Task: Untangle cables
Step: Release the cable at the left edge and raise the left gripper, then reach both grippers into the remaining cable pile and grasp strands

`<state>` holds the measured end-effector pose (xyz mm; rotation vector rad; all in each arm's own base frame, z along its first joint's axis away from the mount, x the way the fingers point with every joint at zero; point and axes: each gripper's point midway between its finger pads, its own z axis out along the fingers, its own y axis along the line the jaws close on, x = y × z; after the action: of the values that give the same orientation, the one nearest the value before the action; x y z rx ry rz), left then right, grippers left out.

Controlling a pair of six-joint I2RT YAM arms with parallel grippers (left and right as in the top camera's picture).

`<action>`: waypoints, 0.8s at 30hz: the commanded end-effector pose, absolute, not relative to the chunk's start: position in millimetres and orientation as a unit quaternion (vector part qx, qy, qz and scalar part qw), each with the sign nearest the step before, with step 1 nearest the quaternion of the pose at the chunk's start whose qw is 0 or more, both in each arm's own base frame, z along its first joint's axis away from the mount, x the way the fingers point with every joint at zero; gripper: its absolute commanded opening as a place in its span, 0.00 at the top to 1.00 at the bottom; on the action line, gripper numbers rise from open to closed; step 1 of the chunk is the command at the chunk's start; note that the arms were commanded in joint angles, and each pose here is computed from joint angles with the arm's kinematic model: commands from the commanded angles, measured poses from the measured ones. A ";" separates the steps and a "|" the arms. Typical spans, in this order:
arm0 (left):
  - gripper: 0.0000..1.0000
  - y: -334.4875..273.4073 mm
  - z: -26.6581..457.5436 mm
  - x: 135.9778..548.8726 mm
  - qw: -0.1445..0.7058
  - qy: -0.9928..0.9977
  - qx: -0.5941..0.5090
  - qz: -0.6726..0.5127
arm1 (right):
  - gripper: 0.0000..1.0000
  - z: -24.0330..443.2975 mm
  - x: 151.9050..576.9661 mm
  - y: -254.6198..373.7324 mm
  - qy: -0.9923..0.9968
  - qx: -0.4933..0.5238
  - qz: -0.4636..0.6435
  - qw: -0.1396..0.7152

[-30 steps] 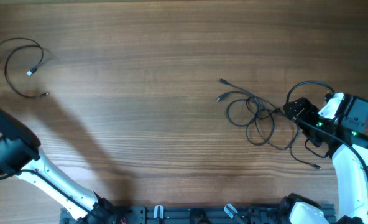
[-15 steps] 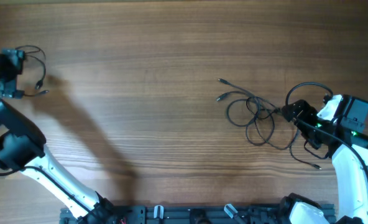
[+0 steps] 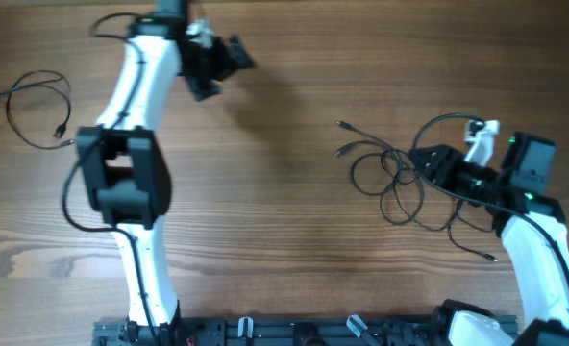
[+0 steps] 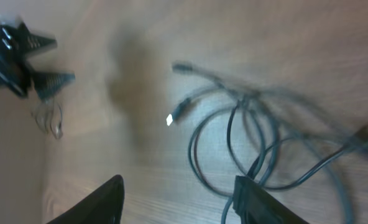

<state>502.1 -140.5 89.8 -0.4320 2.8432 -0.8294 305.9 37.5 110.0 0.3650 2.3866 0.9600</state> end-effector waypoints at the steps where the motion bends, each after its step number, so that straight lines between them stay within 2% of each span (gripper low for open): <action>1: 0.00 -175.2 95.2 494.1 0.081 0.955 -0.118 -0.260 | 0.41 66.4 286.8 49.4 0.921 0.106 0.319 0.197; 3: 0.00 -185.4 93.6 485.3 0.067 0.958 -0.110 -0.258 | 0.36 47.8 271.8 40.4 0.943 0.100 0.272 0.165; 5: 0.00 -187.5 92.4 480.7 0.059 0.959 -0.109 -0.256 | 0.36 35.0 258.2 27.2 0.959 0.112 0.224 0.135; 12: 0.00 -208.6 103.7 470.1 0.028 0.943 -0.093 -0.318 | 0.42 16.5 242.5 43.3 0.948 0.115 0.266 0.130; 16: 0.00 -207.6 102.6 465.1 0.018 0.944 -0.095 -0.315 | 0.61 6.6 245.7 46.0 0.941 0.117 0.277 0.158; 19: 0.00 -214.8 108.7 456.2 0.008 0.939 -0.058 -0.339 | 0.76 -3.0 245.8 47.5 0.937 0.137 0.285 0.151; 21: 0.02 -223.6 116.4 450.6 0.003 0.929 -0.025 -0.370 | 0.83 2.5 250.6 59.1 0.924 0.125 0.326 0.156; 22: 0.02 -225.6 118.2 448.0 0.001 0.926 -0.015 -0.378 | 0.82 11.3 254.4 68.9 0.911 0.112 0.362 0.164; 24: 0.02 -224.7 118.9 445.5 -0.004 0.926 -0.017 -0.376 | 0.69 14.1 254.7 71.8 0.907 0.108 0.373 0.165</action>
<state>449.7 -218.8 101.1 -0.1612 2.9635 -1.0986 257.3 55.5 4.9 0.3404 2.6218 0.9043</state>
